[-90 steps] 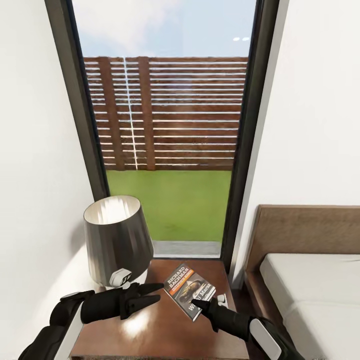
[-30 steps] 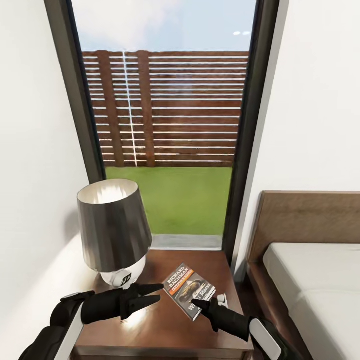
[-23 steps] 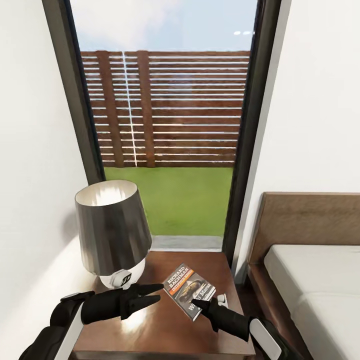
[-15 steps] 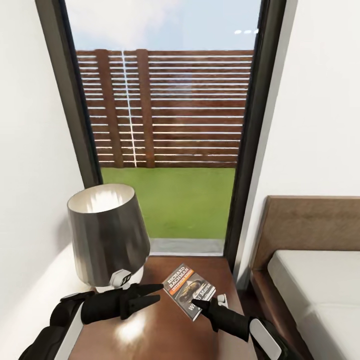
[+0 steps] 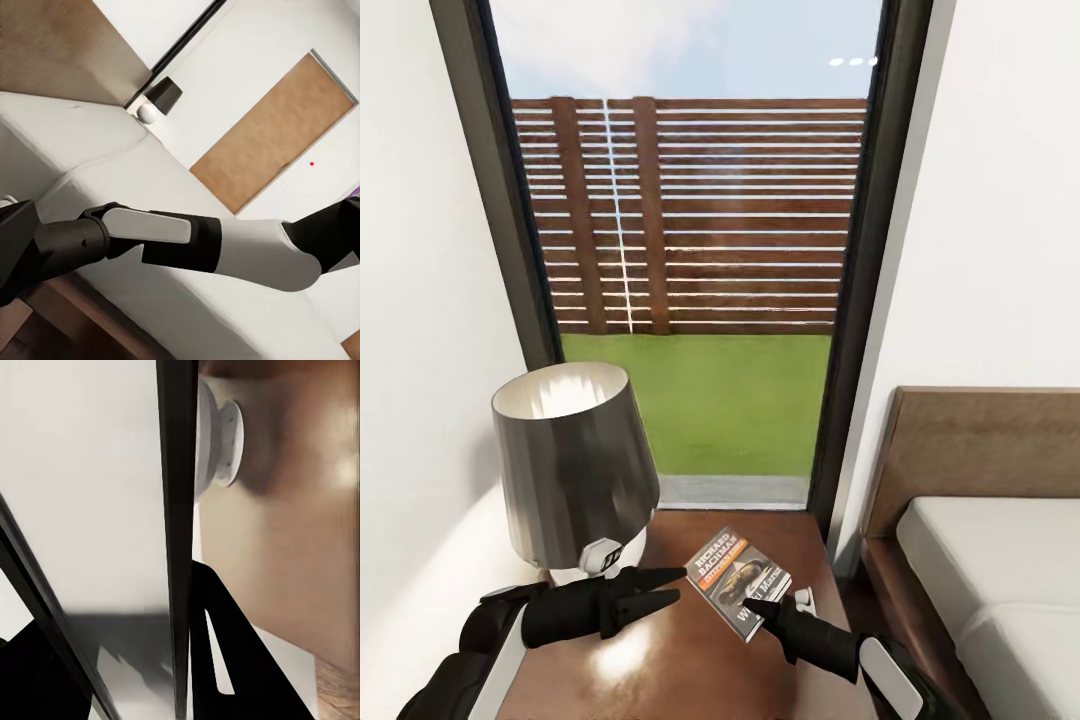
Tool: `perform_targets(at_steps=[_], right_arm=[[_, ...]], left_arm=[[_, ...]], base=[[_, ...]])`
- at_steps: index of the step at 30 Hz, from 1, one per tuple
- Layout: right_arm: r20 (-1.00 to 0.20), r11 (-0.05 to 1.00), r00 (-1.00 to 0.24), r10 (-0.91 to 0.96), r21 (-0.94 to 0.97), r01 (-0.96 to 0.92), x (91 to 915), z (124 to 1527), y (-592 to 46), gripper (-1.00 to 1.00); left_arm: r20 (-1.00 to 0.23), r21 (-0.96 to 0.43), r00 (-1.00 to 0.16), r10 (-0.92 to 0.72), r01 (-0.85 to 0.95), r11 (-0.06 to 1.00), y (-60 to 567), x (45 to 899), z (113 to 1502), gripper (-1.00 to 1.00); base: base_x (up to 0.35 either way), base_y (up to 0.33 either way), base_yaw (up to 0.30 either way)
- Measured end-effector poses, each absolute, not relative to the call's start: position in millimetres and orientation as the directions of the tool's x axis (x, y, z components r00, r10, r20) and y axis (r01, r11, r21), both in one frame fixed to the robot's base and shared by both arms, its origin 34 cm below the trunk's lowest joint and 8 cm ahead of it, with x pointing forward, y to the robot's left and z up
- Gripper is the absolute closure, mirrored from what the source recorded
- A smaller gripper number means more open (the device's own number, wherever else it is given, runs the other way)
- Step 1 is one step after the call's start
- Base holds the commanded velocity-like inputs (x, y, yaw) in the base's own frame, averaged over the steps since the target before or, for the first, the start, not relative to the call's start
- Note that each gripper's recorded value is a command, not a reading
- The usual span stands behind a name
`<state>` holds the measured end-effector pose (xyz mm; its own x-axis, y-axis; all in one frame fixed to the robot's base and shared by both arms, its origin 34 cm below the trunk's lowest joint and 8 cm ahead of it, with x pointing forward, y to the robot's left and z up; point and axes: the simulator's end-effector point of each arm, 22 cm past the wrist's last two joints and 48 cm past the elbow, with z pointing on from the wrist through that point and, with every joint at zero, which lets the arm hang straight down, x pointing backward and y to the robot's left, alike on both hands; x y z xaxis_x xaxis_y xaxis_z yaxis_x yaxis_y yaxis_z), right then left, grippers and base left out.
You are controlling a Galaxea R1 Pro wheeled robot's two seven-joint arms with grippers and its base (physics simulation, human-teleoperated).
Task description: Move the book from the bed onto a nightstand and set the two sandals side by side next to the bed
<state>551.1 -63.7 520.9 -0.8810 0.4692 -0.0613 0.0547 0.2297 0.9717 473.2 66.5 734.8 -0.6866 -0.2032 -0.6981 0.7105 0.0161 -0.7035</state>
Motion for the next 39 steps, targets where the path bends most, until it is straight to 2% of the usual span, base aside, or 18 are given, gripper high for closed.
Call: perform_targets(at_steps=[39], right_arm=[[-0.063, 0.23, -0.881, 0.469, 0.972, 0.054, 535, 454, -64, 1.0]], left_arm=[[-0.699, -0.703, -0.686, -0.203, 0.711, 0.015, 67, 456, 669, -1.0]], base=[[0.0, 0.0, 0.0]])
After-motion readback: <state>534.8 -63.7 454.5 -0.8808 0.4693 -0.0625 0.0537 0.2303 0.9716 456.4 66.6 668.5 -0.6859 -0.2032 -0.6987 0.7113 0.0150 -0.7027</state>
